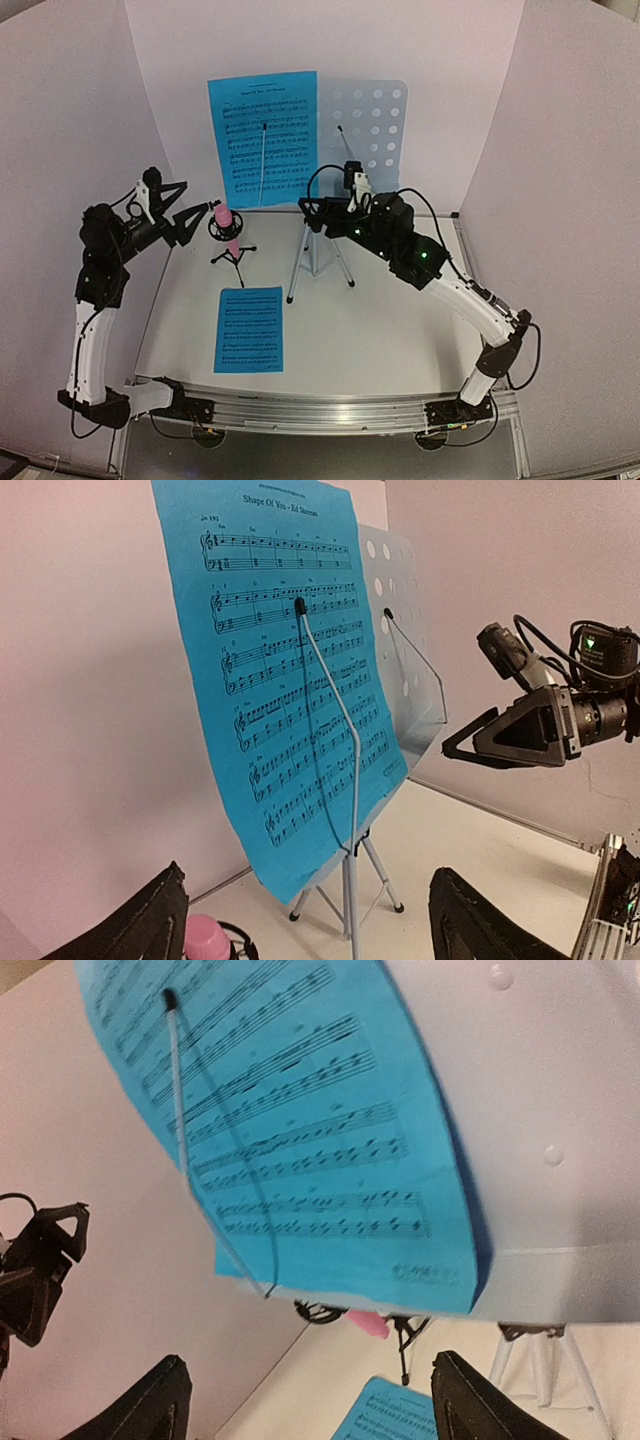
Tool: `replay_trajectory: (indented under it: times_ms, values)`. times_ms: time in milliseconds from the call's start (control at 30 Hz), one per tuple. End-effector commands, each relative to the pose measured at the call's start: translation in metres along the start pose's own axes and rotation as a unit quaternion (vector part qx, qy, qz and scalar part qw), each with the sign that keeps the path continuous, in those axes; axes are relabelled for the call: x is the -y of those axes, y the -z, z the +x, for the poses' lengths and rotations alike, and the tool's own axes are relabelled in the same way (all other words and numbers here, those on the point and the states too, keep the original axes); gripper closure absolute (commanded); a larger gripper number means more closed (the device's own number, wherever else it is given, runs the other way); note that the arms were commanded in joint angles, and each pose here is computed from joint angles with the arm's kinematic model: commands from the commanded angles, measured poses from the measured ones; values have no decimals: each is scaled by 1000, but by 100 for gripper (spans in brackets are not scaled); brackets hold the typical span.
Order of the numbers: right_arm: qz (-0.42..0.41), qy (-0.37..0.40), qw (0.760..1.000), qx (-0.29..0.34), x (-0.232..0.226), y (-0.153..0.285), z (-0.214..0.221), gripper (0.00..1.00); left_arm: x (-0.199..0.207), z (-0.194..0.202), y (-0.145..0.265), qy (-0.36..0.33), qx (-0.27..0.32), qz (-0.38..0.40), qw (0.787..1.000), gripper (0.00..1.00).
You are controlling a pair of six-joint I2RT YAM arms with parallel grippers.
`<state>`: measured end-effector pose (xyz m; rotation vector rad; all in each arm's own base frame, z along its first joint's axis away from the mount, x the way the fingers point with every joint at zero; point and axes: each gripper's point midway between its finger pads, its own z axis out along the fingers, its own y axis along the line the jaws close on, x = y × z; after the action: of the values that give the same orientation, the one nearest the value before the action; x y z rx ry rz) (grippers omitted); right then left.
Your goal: Set up the instrument practice props
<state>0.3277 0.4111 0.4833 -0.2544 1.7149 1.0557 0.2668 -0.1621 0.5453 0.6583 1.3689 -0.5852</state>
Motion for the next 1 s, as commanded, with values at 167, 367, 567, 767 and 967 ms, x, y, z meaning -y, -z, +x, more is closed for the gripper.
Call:
replay_trajectory:
  times_ms: [167,367,567,767,967]
  values:
    - [7,-42,976,-214,-1,36,152,19,31,119,87,-12,-201,-45,978,13]
    - [103,-106,929,-339,51,32,275,19,52,250,131,-5,-401,2,916,12]
    - [168,-146,887,-405,89,-6,363,18,46,382,152,-28,-557,57,828,14]
    - [211,-200,854,-432,121,-38,418,21,41,450,153,-161,-576,155,787,16]
    - [243,-208,851,-416,143,-55,432,23,29,492,133,-238,-558,194,771,16]
